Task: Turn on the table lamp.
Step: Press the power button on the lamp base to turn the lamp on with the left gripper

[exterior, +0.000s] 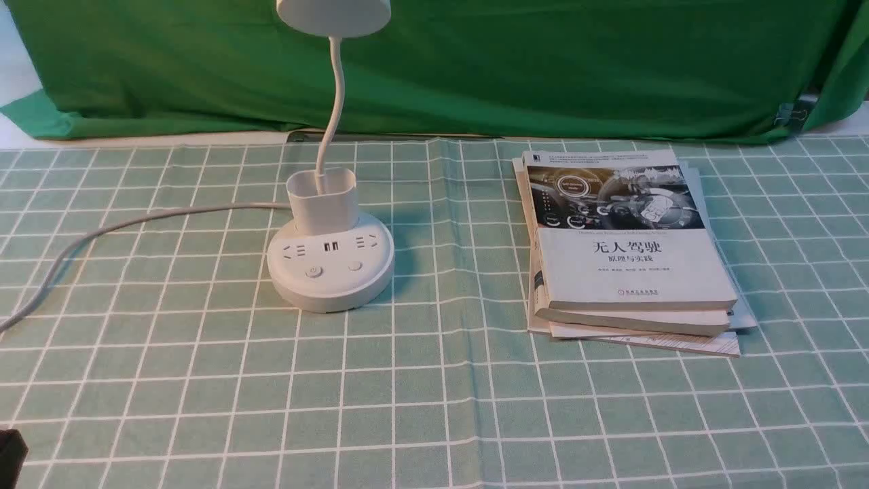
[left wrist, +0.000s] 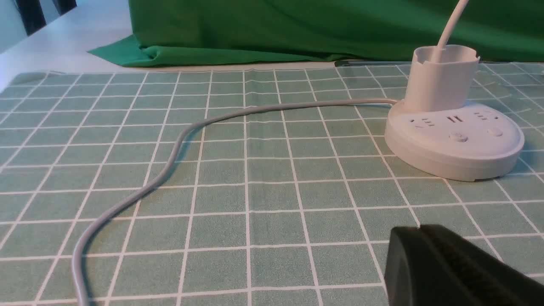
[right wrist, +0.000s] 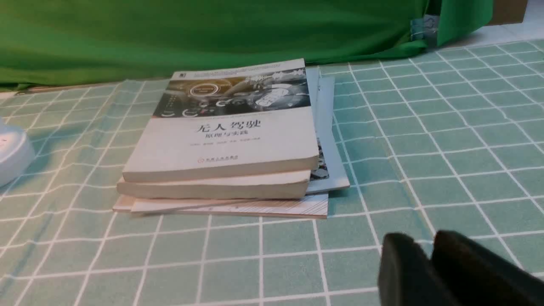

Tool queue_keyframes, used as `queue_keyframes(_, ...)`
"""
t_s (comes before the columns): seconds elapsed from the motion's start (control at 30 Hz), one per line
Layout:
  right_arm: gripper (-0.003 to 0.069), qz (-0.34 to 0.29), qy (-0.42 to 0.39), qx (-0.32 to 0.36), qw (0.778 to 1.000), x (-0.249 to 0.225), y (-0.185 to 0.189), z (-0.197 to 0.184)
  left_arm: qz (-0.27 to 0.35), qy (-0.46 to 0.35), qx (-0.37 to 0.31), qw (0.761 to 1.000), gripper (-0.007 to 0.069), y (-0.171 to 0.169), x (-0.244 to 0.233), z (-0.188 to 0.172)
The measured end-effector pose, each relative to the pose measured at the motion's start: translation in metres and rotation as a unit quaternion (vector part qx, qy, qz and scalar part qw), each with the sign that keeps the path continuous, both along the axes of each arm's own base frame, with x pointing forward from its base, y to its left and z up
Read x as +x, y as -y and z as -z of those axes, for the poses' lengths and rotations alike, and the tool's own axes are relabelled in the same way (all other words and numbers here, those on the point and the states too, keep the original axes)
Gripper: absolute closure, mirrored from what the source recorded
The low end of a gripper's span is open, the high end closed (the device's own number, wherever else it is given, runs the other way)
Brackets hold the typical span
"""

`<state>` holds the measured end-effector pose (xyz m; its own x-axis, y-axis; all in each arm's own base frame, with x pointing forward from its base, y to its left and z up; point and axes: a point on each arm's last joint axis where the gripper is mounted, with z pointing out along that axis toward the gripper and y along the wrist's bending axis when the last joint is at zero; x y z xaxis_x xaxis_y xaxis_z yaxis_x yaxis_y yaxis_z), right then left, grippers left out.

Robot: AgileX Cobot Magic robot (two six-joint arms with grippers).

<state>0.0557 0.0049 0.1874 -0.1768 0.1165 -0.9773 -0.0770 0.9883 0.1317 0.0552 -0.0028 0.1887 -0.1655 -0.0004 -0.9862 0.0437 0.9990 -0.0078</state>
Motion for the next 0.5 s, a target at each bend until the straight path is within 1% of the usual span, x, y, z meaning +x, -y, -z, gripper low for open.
queue_keyframes(0.5, 0.0450, 0.000, 0.000, 0.000, 1.000, 0.0000, 0.0000, 0.0000, 0.000, 0.000, 0.000, 1.000, 0.0604, 0.0000, 0.0000, 0.0000)
